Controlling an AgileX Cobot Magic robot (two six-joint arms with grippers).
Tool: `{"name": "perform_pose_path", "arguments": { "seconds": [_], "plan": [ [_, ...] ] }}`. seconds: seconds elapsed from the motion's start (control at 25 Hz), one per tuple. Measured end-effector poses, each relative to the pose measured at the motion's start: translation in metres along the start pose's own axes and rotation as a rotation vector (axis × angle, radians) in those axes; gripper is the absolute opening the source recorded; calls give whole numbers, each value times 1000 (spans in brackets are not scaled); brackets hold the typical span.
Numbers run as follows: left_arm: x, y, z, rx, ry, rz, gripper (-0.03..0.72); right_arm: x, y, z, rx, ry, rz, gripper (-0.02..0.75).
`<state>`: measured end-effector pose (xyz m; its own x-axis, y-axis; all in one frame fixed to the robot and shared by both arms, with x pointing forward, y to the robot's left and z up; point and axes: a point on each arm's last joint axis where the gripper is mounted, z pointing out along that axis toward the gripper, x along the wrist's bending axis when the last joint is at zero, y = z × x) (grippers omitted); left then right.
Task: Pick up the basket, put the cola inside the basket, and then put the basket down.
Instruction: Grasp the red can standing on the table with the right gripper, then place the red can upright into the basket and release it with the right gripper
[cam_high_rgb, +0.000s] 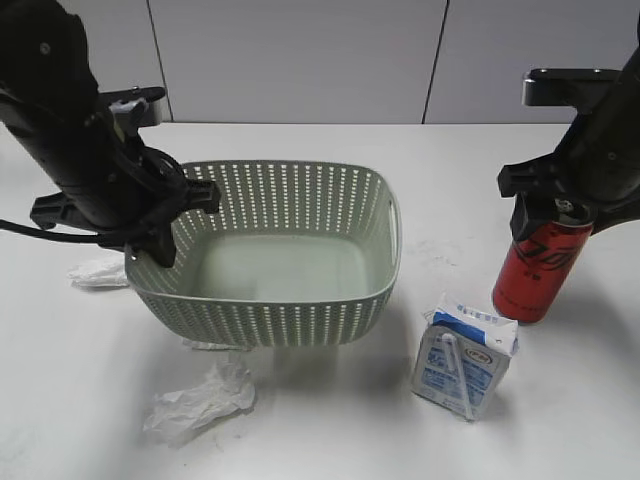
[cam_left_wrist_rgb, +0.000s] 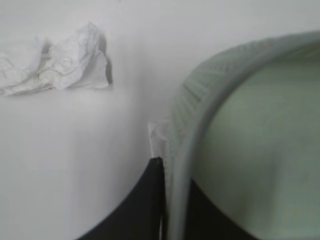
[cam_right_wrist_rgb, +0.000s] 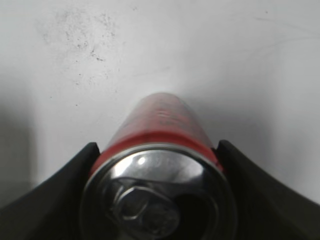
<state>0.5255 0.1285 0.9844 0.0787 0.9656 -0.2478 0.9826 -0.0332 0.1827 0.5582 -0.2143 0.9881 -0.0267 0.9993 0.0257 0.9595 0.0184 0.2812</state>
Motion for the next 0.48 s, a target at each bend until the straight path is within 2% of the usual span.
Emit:
{"name": "perform_pose_path", "arguments": {
  "seconds": [0.12, 0.28, 0.48],
  "plan": [
    [-1, 1, 0, -7, -17, -13, 2, 2, 10, -11, -26, 2, -47, 501],
    [-2, 2, 0, -17, -21, -15, 2, 14, 32, -48, -110, 18, -128, 501],
    [-3, 5, -1, -32, -18, -5, 2, 50, 53, -108, -227, 35, -266, 501]
  ]
}}
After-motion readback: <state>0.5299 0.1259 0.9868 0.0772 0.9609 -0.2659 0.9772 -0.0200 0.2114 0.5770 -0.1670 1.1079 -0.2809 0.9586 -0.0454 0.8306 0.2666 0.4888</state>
